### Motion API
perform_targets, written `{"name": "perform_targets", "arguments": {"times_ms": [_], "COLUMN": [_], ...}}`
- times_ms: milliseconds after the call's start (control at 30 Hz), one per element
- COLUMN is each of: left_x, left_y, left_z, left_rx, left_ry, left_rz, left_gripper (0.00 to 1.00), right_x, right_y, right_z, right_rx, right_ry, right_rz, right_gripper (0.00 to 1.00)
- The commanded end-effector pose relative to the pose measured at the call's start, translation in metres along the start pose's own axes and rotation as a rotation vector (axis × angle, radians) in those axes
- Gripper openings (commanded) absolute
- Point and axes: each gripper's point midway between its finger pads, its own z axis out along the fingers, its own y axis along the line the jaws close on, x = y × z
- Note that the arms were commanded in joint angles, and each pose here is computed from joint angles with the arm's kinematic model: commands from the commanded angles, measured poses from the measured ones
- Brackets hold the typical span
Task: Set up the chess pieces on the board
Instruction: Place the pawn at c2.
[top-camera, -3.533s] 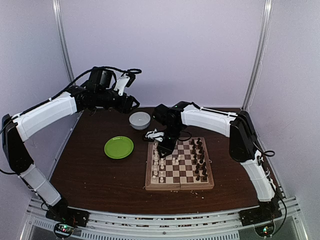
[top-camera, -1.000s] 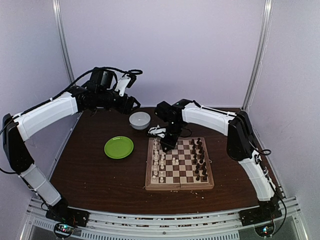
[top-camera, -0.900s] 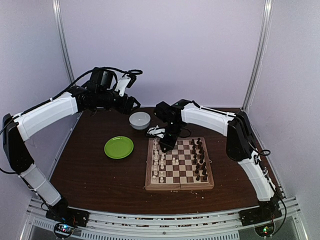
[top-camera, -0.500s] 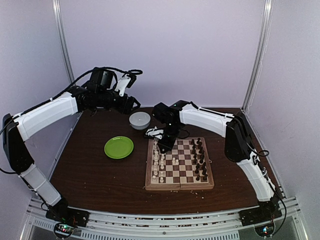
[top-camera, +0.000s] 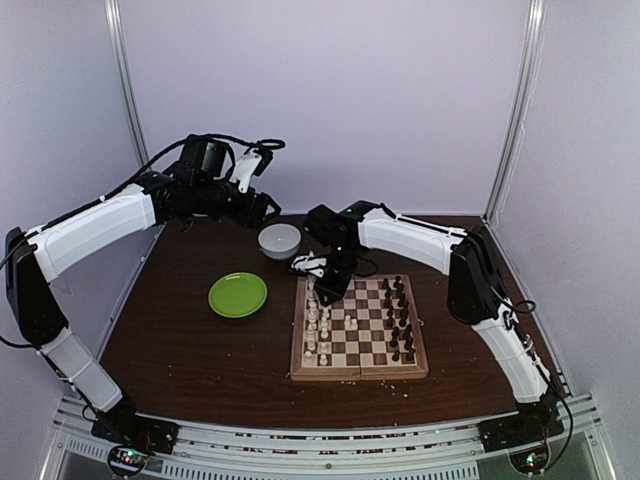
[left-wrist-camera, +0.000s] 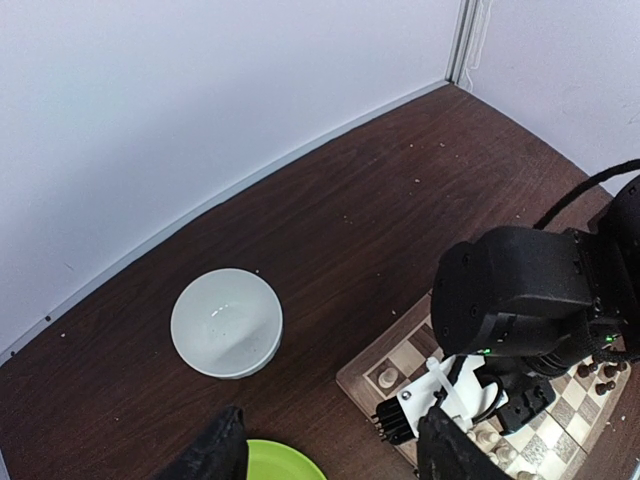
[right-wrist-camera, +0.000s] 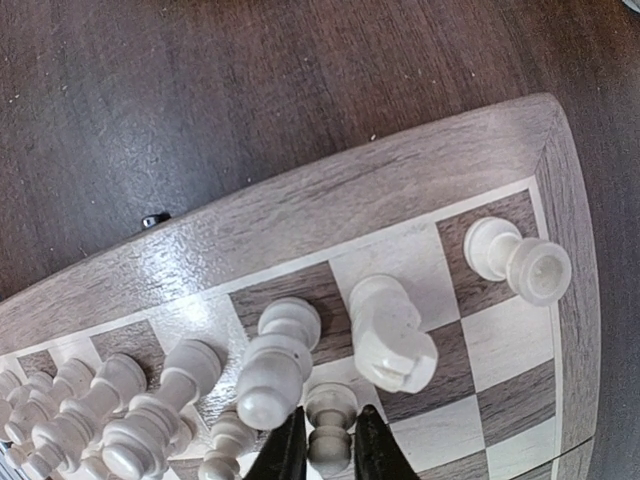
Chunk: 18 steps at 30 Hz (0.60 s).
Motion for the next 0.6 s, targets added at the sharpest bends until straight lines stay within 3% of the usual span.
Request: {"name": "perform_targets", "arguments": {"times_ms": [0,333,567], "left_x": [-0.017,-0.015,-0.013], "left_y": [-0.003,-0.003,-0.005], "left_z": [-0.006,-0.004,0.000], "left_rx": [0.010,0.009,0.019], "left_ry": [-0.045,-0.040,-0.031], "left_rz": [0.007,0.006,0.003], "left_gripper": [0.59,0.59,0.60], "right_x": [-0.001,0.000,0.024], "right_y": [-0.001,0.001,0.008], "right_z": [0.003,-0.033,-0.071], "right_rx": [0.016,0.046,0.077], "right_ry": [0.009,-0.024,-0.048], "right_rz": [0.003,-0.004,-0.003], "right_gripper": [0.21,0.27,0.30]}}
